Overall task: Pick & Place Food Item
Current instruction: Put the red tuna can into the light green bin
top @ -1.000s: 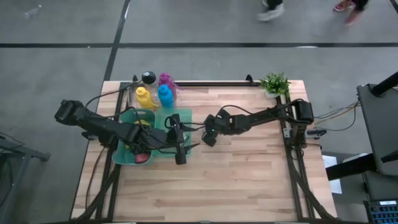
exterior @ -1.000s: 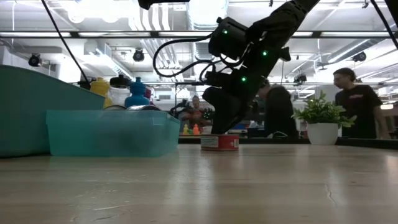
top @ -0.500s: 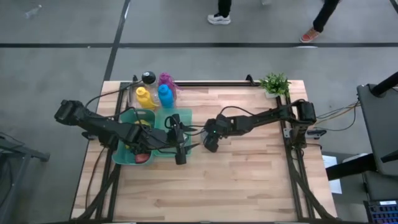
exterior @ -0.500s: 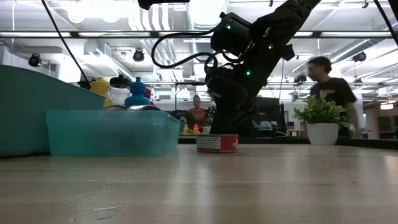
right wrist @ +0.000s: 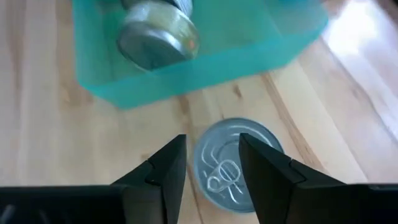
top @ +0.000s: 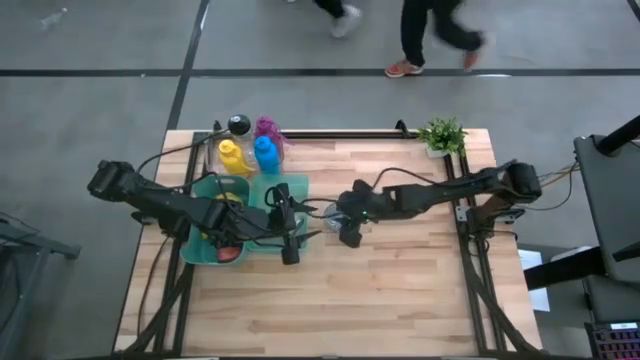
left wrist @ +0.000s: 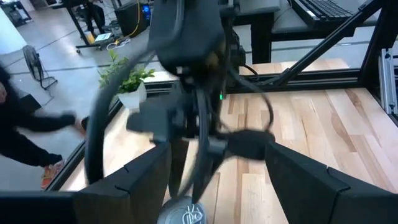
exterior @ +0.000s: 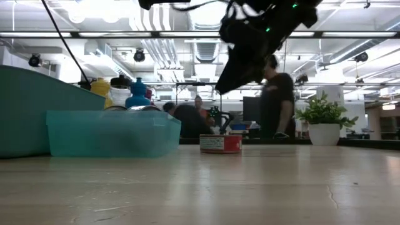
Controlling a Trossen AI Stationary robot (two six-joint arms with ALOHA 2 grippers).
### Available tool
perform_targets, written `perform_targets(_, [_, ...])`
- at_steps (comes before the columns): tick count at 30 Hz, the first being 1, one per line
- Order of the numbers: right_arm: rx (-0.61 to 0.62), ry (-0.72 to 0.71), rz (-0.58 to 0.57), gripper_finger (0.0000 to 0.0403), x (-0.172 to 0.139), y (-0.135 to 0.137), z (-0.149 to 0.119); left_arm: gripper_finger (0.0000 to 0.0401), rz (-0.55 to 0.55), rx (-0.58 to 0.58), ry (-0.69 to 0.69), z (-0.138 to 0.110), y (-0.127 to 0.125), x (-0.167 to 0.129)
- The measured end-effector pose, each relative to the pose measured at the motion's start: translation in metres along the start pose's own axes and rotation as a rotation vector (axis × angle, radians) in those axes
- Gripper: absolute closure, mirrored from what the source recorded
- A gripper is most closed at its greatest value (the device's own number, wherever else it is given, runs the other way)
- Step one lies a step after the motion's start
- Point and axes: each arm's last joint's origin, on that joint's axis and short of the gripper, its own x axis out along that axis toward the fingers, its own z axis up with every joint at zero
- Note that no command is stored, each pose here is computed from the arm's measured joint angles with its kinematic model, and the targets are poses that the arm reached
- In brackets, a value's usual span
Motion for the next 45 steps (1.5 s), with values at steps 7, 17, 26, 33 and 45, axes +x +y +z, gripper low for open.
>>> perform_targets(7, [-0.012,-0.182,0.060,0.0256,-0.040,-0.011,-0.014,0.0136,0.000,0.000,0.007,-0.001,0.000,0.000])
perform_targets(17, [-0.048,-0.553,0.336,0.0256,-0.083,-0.025,-0.053,0.0136,0.000,0.001,0.007,-0.001,0.000,0.000])
perform_targets(26, [-0.098,-0.651,0.448,0.0256,-0.090,-0.032,-0.082,0.0136,0.001,-0.003,-0.002,0.000,0.000,0.000])
perform_targets(33, [-0.110,-0.690,0.454,0.0256,-0.100,-0.037,-0.090,0.0136,0.001,0.003,-0.002,0.000,0.000,0.000])
perform_targets(45, [-0.144,-0.824,0.458,0.0256,-0.126,-0.044,-0.099,0.0136,0.001,0.003,-0.002,0.000,0.000,0.000])
